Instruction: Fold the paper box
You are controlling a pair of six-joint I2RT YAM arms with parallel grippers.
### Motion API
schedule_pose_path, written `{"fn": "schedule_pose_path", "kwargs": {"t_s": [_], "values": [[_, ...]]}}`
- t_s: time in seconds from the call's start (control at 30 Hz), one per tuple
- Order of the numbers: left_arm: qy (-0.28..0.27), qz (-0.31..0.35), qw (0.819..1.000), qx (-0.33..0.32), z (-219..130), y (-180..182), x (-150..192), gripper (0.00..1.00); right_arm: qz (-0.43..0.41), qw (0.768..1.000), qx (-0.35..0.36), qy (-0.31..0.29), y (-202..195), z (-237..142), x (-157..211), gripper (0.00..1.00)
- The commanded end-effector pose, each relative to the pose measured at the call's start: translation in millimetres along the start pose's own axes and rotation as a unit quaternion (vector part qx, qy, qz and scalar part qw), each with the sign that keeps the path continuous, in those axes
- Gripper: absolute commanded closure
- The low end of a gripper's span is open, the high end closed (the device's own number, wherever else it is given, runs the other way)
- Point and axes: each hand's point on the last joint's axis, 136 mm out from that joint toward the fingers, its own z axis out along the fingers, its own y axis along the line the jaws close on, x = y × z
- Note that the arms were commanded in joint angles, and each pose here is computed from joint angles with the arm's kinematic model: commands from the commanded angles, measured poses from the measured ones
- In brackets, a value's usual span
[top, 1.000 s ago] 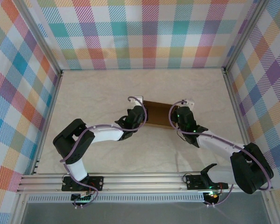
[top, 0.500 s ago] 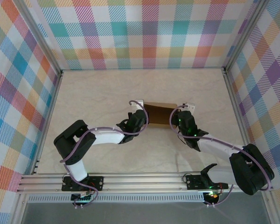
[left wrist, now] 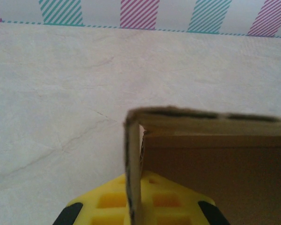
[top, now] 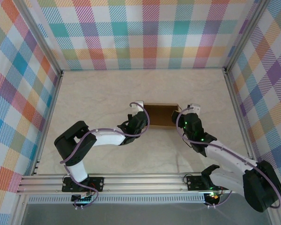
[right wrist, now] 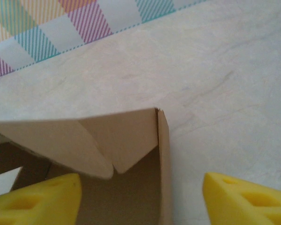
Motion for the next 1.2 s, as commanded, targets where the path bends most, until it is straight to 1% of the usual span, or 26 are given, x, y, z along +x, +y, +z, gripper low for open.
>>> {"fn": "schedule_pose_path", "kwargs": {"t_s": [0.0, 0.1, 0.23, 0.3, 0.4, 0.43, 0.57, 0.7, 0.8, 0.93, 1.07, 1.17], "values": [[0.044, 0.051, 0.997, -0.026, 2.1, 13.6, 32.9, 1.00, -0.008, 1.000, 0.000, 0.002, -3.8, -12.0, -2.5, 0.23], [0.045, 0.062, 0.997, -0.028, 2.6, 12.5, 33.2, 1.00, -0.006, 1.000, -0.007, -0.008, -5.6, -26.0, -9.4, 0.19], [0.043, 0.074, 0.996, -0.029, 3.5, 10.5, 31.8, 1.00, 0.018, 0.999, -0.018, -0.023, -6.6, -47.3, -24.8, 0.20], [0.041, 0.080, 0.996, -0.029, 2.8, 8.7, 30.8, 1.00, 0.029, 0.999, -0.038, -0.026, 0.3, -56.5, -34.8, 0.20], [0.037, 0.077, 0.996, -0.027, 2.1, 6.0, 28.7, 1.00, 0.055, 0.997, -0.047, -0.013, 8.0, -63.9, -51.2, 0.20], [0.035, 0.077, 0.996, -0.025, 1.5, 4.9, 29.0, 1.00, 0.064, 0.997, -0.046, -0.002, 10.0, -63.0, -55.9, 0.19], [0.030, 0.078, 0.996, -0.021, -1.2, 1.0, 27.3, 1.00, 0.088, 0.994, -0.032, 0.054, 18.7, -44.9, -66.0, 0.12], [0.029, 0.090, 0.995, -0.024, -2.7, -0.2, 28.7, 1.00, 0.088, 0.993, -0.015, 0.083, 22.7, -15.4, -69.8, 0.11], [0.029, 0.093, 0.995, -0.026, -3.6, -0.6, 28.9, 1.00, 0.076, 0.990, -0.003, 0.121, 26.1, 8.4, -62.0, 0.10], [0.028, 0.092, 0.995, -0.021, -4.9, -1.0, 29.0, 0.92, 0.063, 0.984, 0.014, 0.166, 23.9, 29.4, -39.8, 0.11], [0.034, 0.092, 0.995, -0.018, -6.3, -2.0, 30.0, 0.81, 0.071, 0.981, 0.018, 0.181, 18.9, 37.6, -20.4, 0.11], [0.040, 0.092, 0.995, -0.015, -9.8, -1.4, 30.0, 0.73, 0.073, 0.979, 0.023, 0.187, 15.8, 40.4, -13.1, 0.11]]}}
